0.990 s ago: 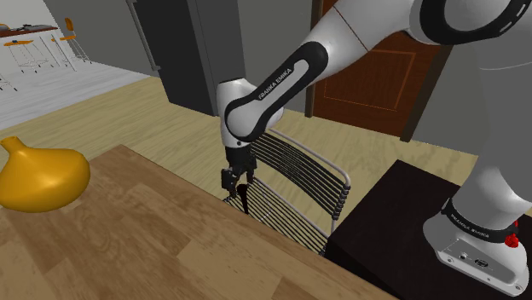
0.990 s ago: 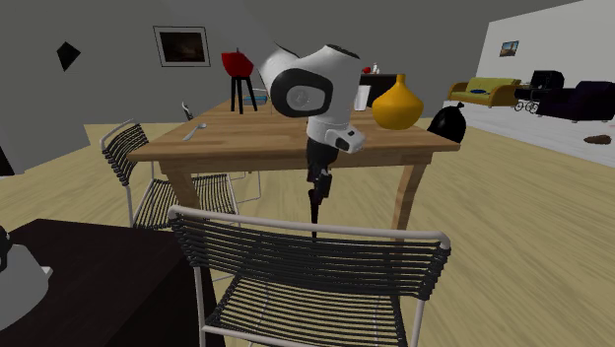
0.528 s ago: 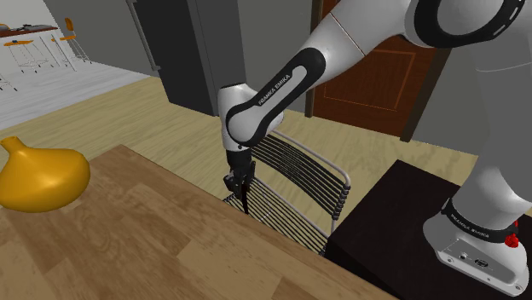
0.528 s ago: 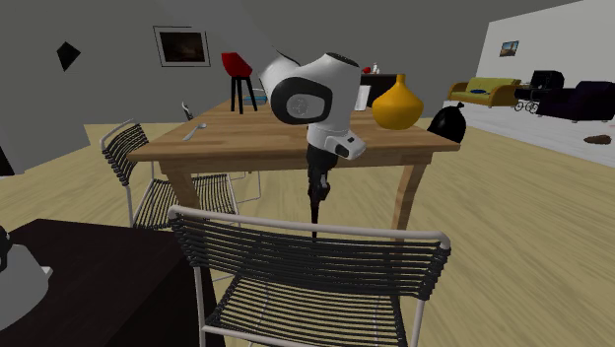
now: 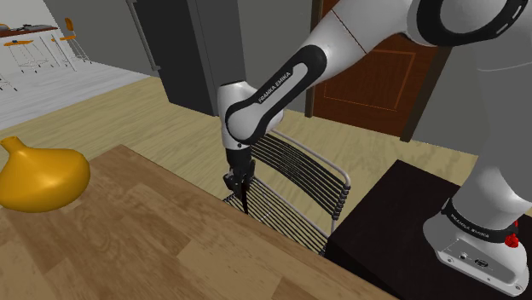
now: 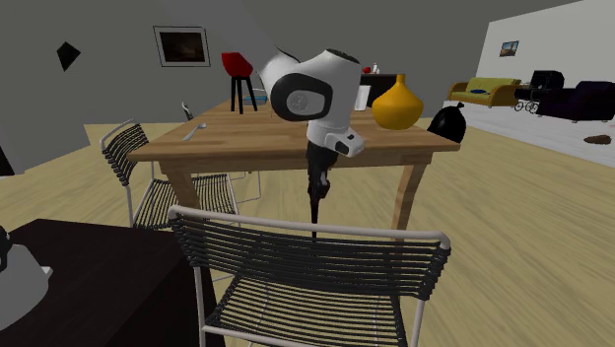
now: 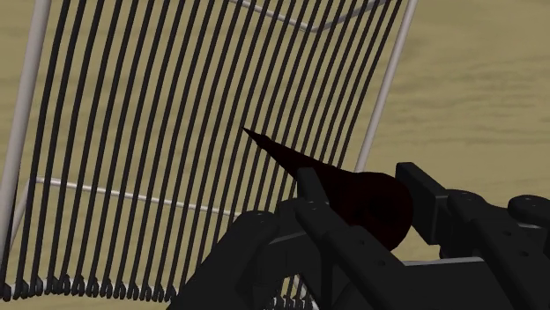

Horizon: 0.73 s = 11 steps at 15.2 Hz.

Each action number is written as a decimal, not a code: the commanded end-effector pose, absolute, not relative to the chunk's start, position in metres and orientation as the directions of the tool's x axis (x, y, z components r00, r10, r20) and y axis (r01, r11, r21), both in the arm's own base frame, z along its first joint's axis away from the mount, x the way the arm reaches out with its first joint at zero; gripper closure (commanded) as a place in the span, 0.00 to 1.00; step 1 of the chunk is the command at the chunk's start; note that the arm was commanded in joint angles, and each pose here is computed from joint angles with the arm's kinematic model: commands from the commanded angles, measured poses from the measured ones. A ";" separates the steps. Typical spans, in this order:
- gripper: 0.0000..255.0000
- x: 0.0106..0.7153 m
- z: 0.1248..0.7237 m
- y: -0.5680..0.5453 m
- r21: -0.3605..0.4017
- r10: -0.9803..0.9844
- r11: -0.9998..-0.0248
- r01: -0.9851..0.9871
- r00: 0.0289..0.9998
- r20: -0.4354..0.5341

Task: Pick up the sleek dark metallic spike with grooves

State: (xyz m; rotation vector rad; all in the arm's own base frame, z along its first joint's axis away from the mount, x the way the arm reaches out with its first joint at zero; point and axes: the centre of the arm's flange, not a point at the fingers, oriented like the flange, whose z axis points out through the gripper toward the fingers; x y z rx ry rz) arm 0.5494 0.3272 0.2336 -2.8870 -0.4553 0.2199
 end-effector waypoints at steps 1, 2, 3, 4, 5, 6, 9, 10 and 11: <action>1.00 0.549 0.244 0.327 -0.229 0.318 -0.930 0.287 0.941 -0.114; 1.00 0.549 0.249 0.327 -0.229 0.318 -0.930 0.287 0.941 -0.114; 1.00 0.549 0.254 0.327 -0.229 0.318 -0.930 0.287 0.941 -0.114; 1.00 0.549 0.259 0.327 -0.229 0.318 -0.930 0.287 0.941 -0.114; 1.00 0.549 0.265 0.327 -0.229 0.318 -0.930 0.287 0.941 -0.114; 1.00 0.549 0.270 0.327 -0.229 0.318 -0.930 0.287 0.941 -0.114; 1.00 0.549 0.286 0.327 -0.229 0.318 -0.930 0.287 0.941 -0.114; 1.00 0.549 0.291 0.327 -0.229 0.318 -0.930 0.287 0.941 -0.114; 1.00 0.549 0.296 0.327 -0.229 0.318 -0.930 0.287 0.941 -0.114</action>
